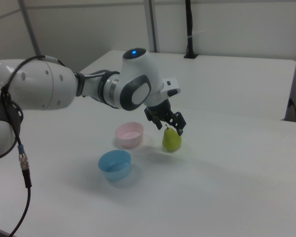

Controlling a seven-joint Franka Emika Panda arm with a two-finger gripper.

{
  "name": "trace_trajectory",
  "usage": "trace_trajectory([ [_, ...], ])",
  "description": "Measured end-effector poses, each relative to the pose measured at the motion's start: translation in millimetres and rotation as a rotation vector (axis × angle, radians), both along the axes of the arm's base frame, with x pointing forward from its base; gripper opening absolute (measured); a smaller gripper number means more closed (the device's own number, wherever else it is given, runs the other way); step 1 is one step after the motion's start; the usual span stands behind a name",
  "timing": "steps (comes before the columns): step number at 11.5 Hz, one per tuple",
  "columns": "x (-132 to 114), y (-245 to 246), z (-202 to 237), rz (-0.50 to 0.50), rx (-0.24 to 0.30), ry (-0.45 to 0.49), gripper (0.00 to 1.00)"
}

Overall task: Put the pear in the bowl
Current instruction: 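Lower the gripper over the pear and close it on the pear, then lift the pear and carry it over the pink bowl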

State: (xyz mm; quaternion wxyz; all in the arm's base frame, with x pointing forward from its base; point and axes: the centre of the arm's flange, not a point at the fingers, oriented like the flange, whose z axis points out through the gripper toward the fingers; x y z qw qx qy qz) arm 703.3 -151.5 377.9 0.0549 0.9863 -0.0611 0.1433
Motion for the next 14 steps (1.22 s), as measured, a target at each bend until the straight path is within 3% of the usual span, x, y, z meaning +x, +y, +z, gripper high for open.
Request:
trace_trajectory([
  [4,8.9,0.0,-35.6,0.008,-0.01,-0.025,1.0],
  [7,13.8,2.5,-54.0,0.015,-0.015,-0.047,0.93],
  [8,15.5,4.8,-59.6,0.019,-0.017,-0.055,0.86],
  [9,17.0,6.1,-60.5,0.02,-0.019,-0.066,0.72],
  [14,19.2,4.4,-52.9,0.018,-0.022,-0.081,0.72],
])
